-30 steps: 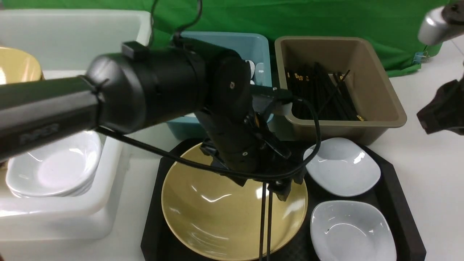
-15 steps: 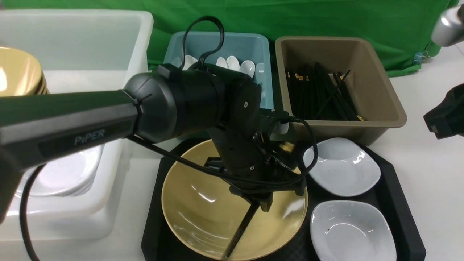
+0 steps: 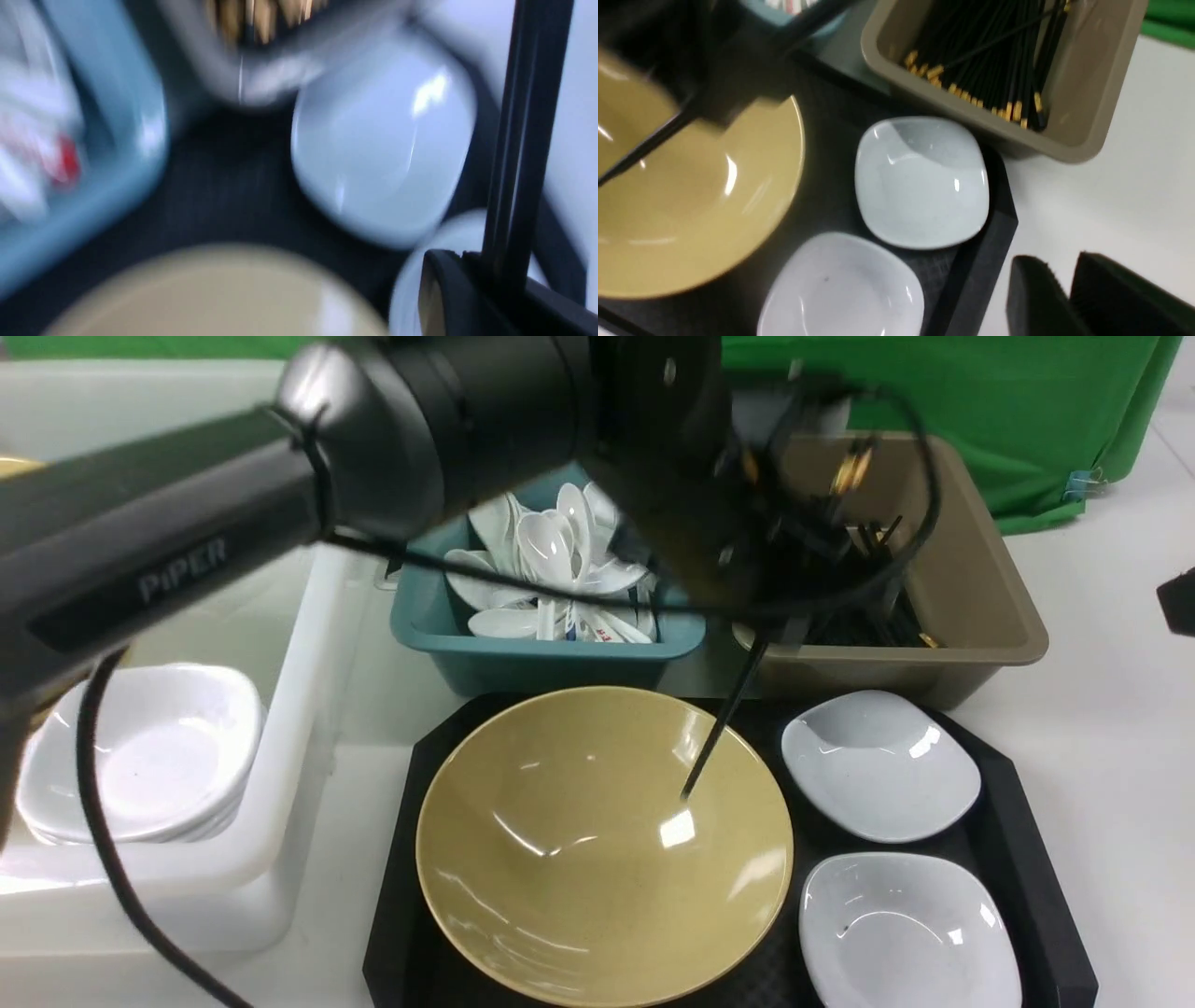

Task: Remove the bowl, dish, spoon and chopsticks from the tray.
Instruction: Use the left arm to put the chopsticks into the small storage box on the right

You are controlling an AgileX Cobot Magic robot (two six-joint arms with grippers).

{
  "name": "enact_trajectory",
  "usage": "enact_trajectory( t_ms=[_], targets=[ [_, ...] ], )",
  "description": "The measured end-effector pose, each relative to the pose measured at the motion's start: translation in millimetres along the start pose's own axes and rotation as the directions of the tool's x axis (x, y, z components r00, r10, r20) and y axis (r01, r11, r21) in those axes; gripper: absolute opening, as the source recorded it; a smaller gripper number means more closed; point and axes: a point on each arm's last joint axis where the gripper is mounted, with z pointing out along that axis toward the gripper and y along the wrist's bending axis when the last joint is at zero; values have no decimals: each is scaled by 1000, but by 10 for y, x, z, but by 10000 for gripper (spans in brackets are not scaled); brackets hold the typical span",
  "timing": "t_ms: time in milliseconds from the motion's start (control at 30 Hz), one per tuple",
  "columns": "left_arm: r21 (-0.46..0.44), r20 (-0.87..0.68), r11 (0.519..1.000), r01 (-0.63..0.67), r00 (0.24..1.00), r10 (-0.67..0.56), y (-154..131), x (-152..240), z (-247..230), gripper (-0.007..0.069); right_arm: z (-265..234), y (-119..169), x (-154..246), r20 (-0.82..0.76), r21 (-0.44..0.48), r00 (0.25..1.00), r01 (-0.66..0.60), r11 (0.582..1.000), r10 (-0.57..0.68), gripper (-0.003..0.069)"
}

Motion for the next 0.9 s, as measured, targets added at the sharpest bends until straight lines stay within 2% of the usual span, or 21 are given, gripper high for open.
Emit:
enact_trajectory(
  t_ms=[33, 67, 100, 167, 300, 500, 567, 667, 900],
  targets=[
    [4, 113, 1000, -22, 993, 22, -32, -197, -43, 1, -8, 5, -16, 21, -6, 1000, -4, 1000, 4, 125],
    [3, 117, 1000, -25, 993, 24, -29, -198, -23, 1, -8, 6, -20, 26, -7, 1000, -6, 1000, 6, 125],
    [10, 198, 999, -36, 980, 33, -50, -343, -6, 1, -9, 14, -32, 37, -17, 999, -10, 1000, 11, 125],
    [17, 254, 999, -39, 967, 33, -56, -444, 75, 1, -9, 18, -40, 47, -20, 999, -16, 1000, 17, 125],
    [20, 417, 999, -35, 908, 24, 86, -660, 595, 3, -9, 22, -42, 49, -25, 999, -19, 1000, 20, 125],
    [1, 491, 1000, -8, 871, 6, 365, -717, 1020, 3, -9, 22, -41, 48, -25, 999, -19, 1000, 20, 119],
    [9, 515, 999, 48, 856, -46, 574, -756, 1131, 3, -9, 22, -41, 48, -25, 999, -19, 1000, 20, 119],
    [42, 560, 996, 84, 823, -93, 694, -815, 1131, 3, -9, 23, -41, 48, -26, 999, -19, 999, 21, 119],
    [60, 619, 996, 67, 780, -90, 705, -887, 1076, 3, -10, 24, -36, 45, -26, 999, -18, 999, 19, 119]
  ],
)
